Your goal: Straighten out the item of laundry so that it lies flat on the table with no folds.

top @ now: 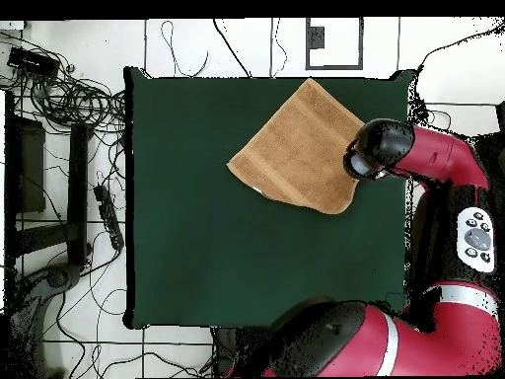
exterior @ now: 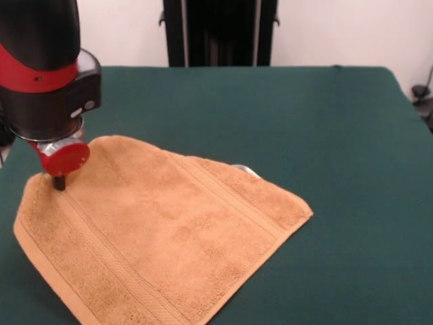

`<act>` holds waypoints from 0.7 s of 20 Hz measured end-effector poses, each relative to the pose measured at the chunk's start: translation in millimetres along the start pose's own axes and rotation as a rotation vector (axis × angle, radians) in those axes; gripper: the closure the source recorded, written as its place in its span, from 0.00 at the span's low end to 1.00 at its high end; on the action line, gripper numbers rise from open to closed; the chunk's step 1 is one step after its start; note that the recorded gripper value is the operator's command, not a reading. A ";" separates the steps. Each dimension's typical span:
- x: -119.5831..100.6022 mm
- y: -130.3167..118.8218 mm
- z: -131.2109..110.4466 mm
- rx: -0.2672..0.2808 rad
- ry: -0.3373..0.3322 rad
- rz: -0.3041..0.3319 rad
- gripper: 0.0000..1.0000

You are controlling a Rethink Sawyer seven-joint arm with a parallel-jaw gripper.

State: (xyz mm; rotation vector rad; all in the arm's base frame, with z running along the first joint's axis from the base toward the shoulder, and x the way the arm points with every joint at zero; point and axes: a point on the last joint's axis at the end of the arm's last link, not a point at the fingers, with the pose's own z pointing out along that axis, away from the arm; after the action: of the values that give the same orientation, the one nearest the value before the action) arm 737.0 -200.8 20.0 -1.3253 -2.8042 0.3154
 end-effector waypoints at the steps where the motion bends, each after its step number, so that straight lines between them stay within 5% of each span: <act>1: -0.7 -0.4 0.0 0.001 -0.007 -0.004 1.00; 7: -3.1 -2.6 0.8 0.006 -0.038 -0.020 1.00; 8: -2.8 -2.8 1.3 0.008 -0.038 -0.021 0.00; 14: -1.0 -4.7 2.9 0.010 -0.032 -0.021 0.00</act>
State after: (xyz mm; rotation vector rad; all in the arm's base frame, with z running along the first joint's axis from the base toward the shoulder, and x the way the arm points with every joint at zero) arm 733.7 -205.0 18.1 -1.3000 -2.8364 0.3527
